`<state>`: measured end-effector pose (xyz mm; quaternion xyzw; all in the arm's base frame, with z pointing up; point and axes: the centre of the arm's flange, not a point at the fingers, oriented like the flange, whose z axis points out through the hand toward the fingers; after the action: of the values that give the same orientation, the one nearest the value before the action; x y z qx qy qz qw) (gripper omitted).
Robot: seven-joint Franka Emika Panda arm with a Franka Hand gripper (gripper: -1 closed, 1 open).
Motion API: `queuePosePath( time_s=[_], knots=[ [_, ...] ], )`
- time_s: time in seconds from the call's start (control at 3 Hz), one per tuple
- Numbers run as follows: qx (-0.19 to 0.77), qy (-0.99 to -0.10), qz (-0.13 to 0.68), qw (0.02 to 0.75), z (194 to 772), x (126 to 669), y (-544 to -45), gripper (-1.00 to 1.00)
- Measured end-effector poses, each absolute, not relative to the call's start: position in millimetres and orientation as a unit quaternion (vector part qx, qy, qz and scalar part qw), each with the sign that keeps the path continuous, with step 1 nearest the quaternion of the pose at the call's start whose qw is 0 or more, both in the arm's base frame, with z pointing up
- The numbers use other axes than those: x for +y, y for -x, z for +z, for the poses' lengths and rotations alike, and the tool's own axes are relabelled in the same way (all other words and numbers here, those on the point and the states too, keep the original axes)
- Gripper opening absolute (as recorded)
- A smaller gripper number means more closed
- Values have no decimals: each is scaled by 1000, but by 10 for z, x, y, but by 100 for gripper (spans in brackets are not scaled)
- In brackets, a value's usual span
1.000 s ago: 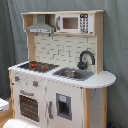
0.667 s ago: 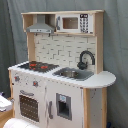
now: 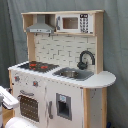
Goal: Play with the kitchen
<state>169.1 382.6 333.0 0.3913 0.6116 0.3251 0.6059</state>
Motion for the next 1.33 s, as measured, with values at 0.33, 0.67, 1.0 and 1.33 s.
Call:
queuePosePath(
  time_s=[0.33,0.67,1.0,1.33],
  knots=[
    [606,-398,335,602,3372,3767,-1900,100],
    [602,-400,347,598,3448,3689,-2110,100],
    [601,-400,356,594,3497,3613,-2308,100],
    [601,-395,370,588,3516,3558,-2466,100]
  ],
)
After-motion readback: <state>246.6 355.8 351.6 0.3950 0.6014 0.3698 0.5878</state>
